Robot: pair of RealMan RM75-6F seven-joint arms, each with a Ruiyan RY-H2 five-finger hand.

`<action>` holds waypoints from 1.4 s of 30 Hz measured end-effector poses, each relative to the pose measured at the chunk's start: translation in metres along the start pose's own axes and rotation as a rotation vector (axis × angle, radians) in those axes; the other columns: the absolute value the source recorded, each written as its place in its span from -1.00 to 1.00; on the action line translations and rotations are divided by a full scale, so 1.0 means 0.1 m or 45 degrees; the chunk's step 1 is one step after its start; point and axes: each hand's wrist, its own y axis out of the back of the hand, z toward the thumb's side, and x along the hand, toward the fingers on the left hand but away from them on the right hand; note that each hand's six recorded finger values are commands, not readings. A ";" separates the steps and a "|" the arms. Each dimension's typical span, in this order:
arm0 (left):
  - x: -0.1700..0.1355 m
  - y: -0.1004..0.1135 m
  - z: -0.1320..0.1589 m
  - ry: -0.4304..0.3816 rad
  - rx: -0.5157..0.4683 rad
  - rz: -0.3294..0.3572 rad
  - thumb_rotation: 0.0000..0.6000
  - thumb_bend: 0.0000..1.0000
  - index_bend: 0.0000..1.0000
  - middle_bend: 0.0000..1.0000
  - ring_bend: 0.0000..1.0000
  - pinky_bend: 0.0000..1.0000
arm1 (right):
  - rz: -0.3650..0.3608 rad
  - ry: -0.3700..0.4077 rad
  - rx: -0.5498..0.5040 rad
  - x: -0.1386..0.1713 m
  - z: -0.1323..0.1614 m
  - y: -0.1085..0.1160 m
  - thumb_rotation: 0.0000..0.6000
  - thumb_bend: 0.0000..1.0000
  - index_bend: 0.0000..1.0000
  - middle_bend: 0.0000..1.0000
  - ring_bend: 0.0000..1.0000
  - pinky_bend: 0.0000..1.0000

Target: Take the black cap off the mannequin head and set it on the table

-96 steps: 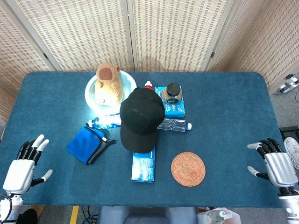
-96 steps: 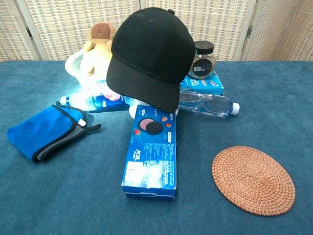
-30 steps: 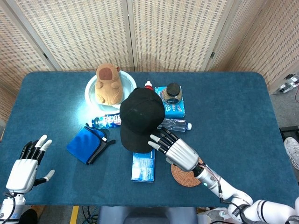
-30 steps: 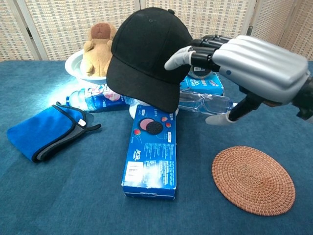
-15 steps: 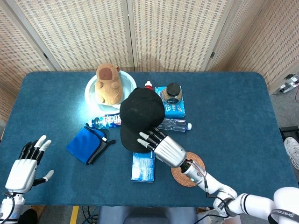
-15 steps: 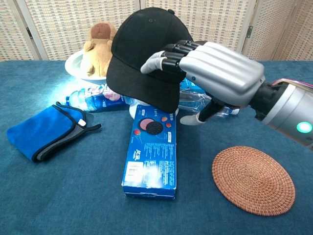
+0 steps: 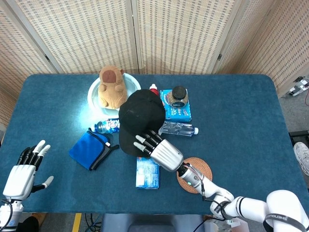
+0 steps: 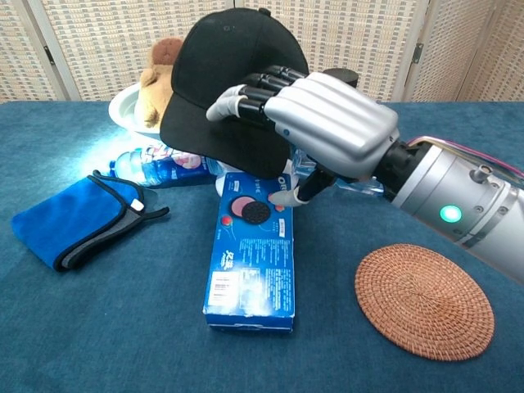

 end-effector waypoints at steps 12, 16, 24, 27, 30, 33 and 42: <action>0.03 -0.03 0.01 -0.008 -0.002 -0.010 1.00 -0.62 -0.92 -1.00 -0.96 -1.00 | -0.054 0.042 0.046 -0.03 0.03 0.06 1.00 -1.00 -0.63 -0.71 -0.84 -0.80; 0.03 -0.02 0.03 -0.015 -0.005 -0.007 1.00 -0.62 -0.92 -1.00 -0.96 -1.00 | -0.066 0.066 0.081 -0.06 0.07 0.04 1.00 -1.00 -0.63 -0.71 -0.84 -0.84; 0.03 -0.03 0.01 -0.010 -0.005 -0.008 1.00 -0.61 -0.92 -1.00 -0.96 -1.00 | -0.094 0.075 0.123 -0.10 0.08 0.00 1.00 -1.00 -0.63 -0.70 -0.84 -0.86; 0.03 -0.03 0.01 -0.010 -0.008 -0.009 1.00 -0.62 -0.92 -1.00 -0.96 -1.00 | -0.087 0.085 0.140 -0.11 0.08 -0.04 1.00 -1.00 -0.63 -0.70 -0.84 -0.87; 0.03 -0.03 0.01 -0.009 -0.010 -0.009 1.00 -0.62 -0.92 -1.00 -0.96 -1.00 | -0.095 0.095 0.144 -0.12 0.09 -0.06 1.00 -0.97 -0.63 -0.70 -0.84 -0.88; 0.03 -0.03 0.00 -0.009 -0.012 -0.009 1.00 -0.62 -0.92 -1.00 -0.96 -1.00 | -0.125 0.098 0.140 -0.14 0.10 -0.05 1.00 -0.88 -0.63 -0.67 -0.84 -0.88; 0.02 -0.02 -0.02 -0.006 -0.015 -0.007 1.00 -0.61 -0.92 -1.00 -0.96 -1.00 | -0.202 0.085 0.122 -0.18 0.06 0.03 1.00 -0.48 -0.59 -0.59 -0.84 -0.88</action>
